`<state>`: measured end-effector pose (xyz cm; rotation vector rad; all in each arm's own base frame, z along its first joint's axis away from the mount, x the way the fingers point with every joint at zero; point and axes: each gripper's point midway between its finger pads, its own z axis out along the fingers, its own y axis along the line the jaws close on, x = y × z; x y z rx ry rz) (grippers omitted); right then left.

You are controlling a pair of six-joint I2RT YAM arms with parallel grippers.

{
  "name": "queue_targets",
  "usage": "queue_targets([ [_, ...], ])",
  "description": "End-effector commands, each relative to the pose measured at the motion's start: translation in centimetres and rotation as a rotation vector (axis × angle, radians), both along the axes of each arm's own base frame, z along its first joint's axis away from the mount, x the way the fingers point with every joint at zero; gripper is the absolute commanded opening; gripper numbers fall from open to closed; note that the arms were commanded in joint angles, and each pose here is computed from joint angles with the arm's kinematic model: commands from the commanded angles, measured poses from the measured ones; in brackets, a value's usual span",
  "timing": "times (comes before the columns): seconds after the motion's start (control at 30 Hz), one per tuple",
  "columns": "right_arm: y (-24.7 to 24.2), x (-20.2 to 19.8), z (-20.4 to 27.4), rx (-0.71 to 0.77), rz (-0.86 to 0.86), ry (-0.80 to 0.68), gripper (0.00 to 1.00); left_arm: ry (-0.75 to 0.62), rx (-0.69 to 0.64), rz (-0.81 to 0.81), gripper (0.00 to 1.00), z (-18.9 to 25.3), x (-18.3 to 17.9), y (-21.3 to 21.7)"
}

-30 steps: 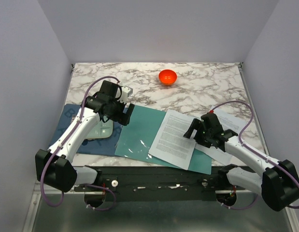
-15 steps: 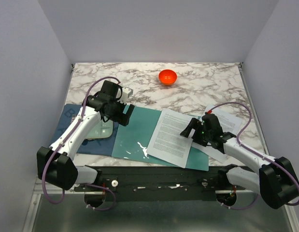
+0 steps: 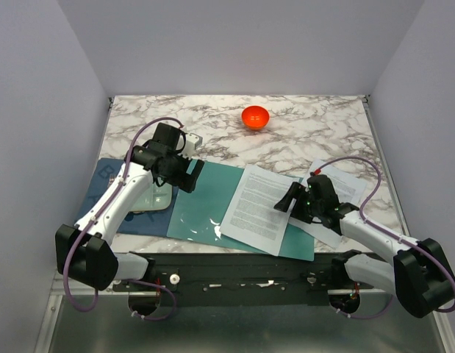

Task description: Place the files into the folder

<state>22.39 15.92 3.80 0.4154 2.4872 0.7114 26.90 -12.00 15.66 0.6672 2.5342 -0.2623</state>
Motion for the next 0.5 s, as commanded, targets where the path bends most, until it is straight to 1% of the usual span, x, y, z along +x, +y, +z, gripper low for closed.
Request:
queue_targets([
  [0.0, -0.3, -1.9, -1.5, -0.001, 0.016, 0.077, 0.79, -0.008, 0.027, 0.003, 0.99, -0.2, -0.6, 0.9],
  [0.3, -0.1, -1.2, -0.7, 0.011, 0.003, 0.057, 0.64, 0.010, 0.035, -0.004, 0.99, -1.0, -1.0, 1.0],
  [0.47, 0.1, -0.8, -0.6, 0.018, -0.004, 0.061, 0.51, 0.006, 0.044, -0.005, 0.99, -1.3, -1.1, 1.2],
])
